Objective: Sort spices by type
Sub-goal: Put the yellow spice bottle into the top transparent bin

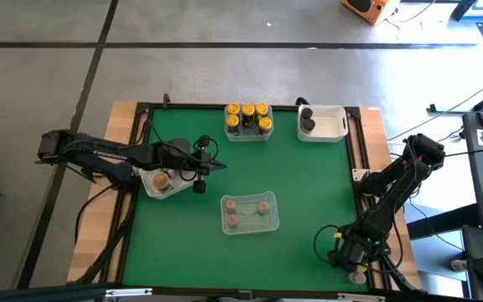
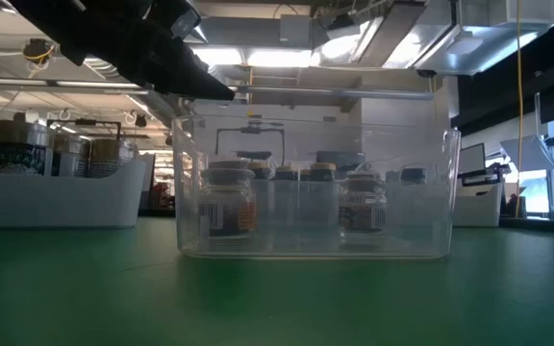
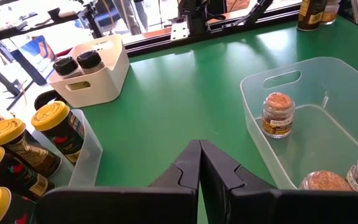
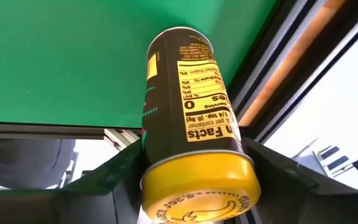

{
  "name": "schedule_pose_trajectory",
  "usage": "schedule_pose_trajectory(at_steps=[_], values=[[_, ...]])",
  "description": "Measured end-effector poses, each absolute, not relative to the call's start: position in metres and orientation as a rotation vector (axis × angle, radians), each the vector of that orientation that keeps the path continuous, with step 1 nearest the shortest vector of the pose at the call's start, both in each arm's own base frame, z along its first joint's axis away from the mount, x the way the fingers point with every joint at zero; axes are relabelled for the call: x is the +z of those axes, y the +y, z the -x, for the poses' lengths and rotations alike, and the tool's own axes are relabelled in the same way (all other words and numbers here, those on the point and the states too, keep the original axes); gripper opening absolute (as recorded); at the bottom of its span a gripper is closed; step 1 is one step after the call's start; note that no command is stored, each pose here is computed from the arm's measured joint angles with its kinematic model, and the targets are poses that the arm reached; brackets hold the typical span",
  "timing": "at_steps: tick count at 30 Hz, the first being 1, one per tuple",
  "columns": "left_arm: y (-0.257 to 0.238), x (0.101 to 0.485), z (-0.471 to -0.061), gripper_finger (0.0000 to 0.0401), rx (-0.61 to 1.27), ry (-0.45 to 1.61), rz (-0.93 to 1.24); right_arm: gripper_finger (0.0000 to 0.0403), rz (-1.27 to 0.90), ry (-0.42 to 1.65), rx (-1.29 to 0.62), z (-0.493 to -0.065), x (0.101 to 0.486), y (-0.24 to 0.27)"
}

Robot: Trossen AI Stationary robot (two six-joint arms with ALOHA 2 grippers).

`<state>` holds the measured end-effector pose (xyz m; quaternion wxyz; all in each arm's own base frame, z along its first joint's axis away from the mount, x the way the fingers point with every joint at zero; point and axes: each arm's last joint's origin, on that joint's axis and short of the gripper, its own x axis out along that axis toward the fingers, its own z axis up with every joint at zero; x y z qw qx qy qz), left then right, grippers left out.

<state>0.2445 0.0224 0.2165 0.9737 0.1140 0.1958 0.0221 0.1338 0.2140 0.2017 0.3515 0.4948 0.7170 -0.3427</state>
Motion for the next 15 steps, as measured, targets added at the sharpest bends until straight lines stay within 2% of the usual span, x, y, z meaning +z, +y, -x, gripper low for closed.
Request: schedule_pose_trajectory(at_steps=[15], values=[[0.022, 0.217, -0.245, 0.0003, 0.047, 0.388, -0.225, 0.0233, -1.230, 1.648, -0.730, -0.159, 0.205, 0.192]])
